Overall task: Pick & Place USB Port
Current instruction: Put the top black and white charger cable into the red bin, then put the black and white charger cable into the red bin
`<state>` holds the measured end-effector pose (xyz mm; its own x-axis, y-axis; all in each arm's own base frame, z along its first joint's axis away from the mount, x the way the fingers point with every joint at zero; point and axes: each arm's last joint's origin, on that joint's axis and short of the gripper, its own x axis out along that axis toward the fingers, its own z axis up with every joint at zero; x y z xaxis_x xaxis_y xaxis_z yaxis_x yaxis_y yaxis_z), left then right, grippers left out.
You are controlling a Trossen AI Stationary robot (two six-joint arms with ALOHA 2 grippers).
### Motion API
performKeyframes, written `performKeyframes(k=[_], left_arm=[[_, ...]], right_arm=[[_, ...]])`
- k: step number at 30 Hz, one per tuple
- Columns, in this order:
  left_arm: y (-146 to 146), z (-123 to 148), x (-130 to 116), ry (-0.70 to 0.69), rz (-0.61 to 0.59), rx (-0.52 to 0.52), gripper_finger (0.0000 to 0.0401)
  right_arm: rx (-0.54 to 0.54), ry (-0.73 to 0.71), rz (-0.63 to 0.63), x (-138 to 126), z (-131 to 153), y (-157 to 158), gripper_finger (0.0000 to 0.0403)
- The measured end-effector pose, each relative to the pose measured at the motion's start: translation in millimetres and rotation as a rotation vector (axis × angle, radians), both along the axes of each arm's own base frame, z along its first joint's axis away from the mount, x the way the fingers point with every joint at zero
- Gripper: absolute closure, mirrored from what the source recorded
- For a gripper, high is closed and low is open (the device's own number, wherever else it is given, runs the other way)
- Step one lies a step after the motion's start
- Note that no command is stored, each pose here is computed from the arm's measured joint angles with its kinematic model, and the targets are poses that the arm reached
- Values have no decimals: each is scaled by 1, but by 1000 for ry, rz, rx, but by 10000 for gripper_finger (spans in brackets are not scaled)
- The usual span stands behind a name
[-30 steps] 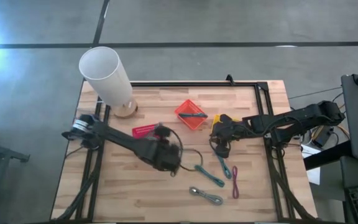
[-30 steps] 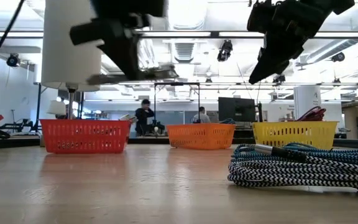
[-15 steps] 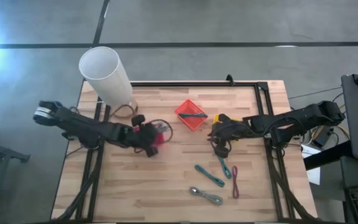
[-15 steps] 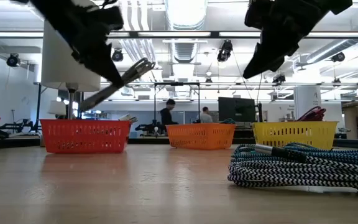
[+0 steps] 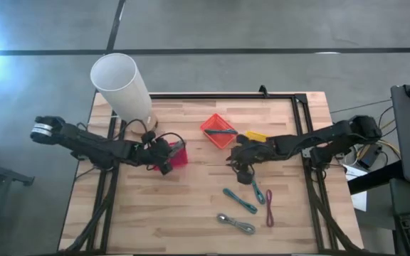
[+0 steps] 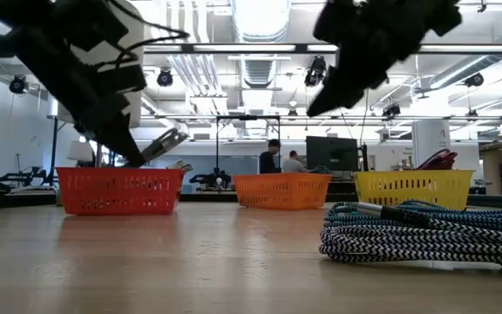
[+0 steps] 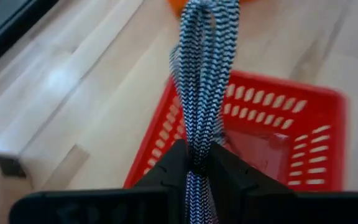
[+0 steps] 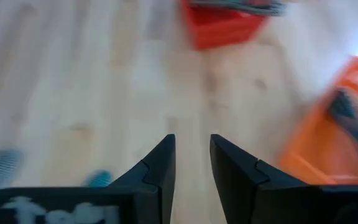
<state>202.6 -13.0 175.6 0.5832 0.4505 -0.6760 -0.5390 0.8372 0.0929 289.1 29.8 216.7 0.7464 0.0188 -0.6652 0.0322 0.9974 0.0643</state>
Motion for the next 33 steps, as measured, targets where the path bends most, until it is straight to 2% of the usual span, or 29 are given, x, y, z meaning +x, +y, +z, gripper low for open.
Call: performKeyframes(k=[3,6,12,24,29,33], left_arm=[[2,-4,-2,-1,32,-8,326],[4,-8,-5,17,42,-5,303],[6,-4,-3,2,60,11,272],[2,44,19,-132,-4,14,272],[1,51,22,-146,-20,11,272],[0,51,22,-156,-34,-35,272]], right_arm=[[52,-17,50,13,8,5,296],[43,0,111,22,14,10,287],[51,133,153,33,17,22,266],[111,516,192,48,-16,87,245],[159,570,277,58,-29,113,245],[153,615,293,66,-46,126,245]])
